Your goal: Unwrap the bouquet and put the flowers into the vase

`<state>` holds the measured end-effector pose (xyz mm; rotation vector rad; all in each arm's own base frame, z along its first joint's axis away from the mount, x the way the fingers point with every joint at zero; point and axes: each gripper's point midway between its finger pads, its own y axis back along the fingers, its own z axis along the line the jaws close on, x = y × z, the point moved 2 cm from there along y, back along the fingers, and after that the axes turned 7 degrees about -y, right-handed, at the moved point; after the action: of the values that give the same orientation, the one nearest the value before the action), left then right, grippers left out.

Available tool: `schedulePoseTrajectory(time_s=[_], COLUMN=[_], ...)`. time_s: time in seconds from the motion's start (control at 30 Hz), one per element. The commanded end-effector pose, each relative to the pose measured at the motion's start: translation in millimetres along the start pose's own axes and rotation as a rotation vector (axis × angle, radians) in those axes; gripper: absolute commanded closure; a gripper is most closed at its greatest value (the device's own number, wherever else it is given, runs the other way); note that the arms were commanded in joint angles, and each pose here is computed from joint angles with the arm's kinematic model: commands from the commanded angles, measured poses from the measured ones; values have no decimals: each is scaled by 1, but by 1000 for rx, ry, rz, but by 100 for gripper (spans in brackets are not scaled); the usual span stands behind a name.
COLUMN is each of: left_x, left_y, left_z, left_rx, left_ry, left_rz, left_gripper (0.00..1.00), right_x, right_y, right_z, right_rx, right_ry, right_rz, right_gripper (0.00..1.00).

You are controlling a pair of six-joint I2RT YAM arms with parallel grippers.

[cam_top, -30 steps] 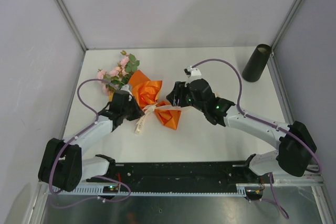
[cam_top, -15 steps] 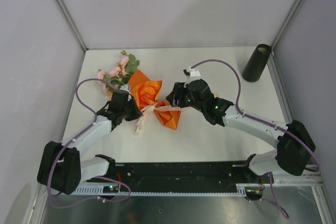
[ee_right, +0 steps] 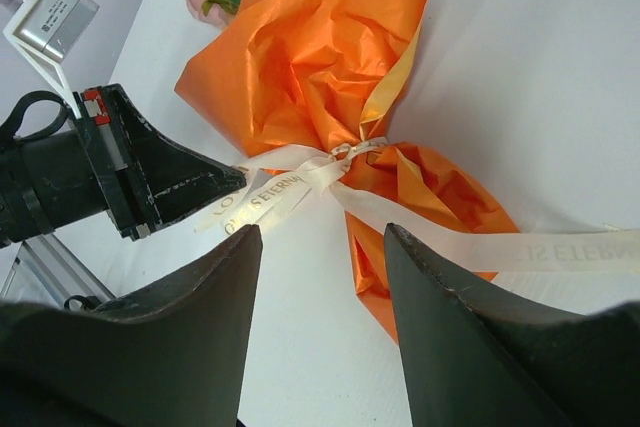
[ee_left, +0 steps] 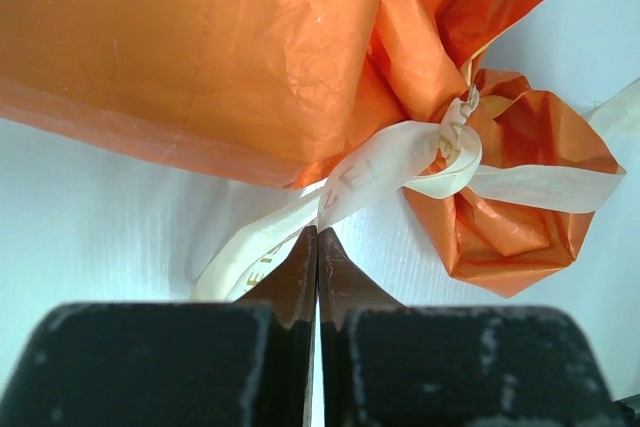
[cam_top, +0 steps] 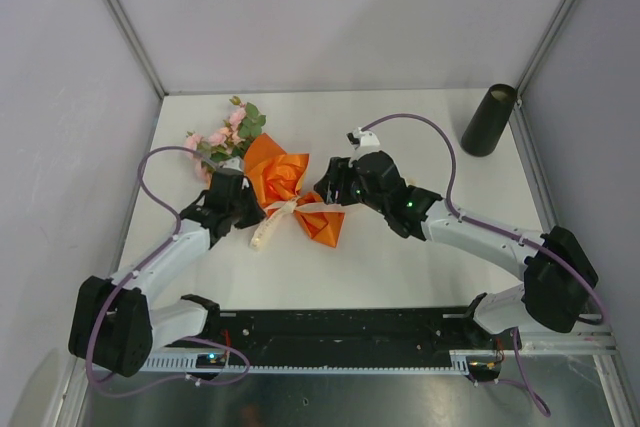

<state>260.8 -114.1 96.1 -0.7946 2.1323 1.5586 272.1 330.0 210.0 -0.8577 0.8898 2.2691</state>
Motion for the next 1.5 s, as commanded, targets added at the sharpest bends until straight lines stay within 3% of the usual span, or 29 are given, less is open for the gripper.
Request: schedulePoseTrajectory(time_s=[0.0,0.27,0.57,0.7,0.87,1.0,1.13,1.37,1.4,1.47], left_x=[-15,-56,-98,-119,-138,-158,-169,-154,-155,-158], left_y=[7,58,132,180,271,339,368,370,363,345], left_z=[-1,2,29,57,111,123,124,136,135,129], left_rx=[-21,-88,-240,-416,-835,-984,-1020,-1152,-1119,-1010], left_ry=[-7,60,143,172,311,440,492,511,489,447], left_rz=[-54,-238,-530,-699,-964,-1087,-1137,-1124,-1110,-1087], left_gripper=[100,100,100,100,100,100,100,100,98,85], right_x=[-4,3,15,24,43,52,54,54,54,52], right_y=[-3,-14,-43,-54,-71,-80,-85,-84,-84,-81], right_z=[6,-8,-33,-38,-43,-46,-50,-53,-52,-45], right_rx=[-25,-11,-73,-112,-121,-115,-100,-72,-74,-96], right_ry=[-8,-4,29,29,32,20,20,25,25,27], right_rz=[-22,21,109,153,223,245,251,254,255,253], right_gripper=[42,41,30,30,32,33,34,37,37,39])
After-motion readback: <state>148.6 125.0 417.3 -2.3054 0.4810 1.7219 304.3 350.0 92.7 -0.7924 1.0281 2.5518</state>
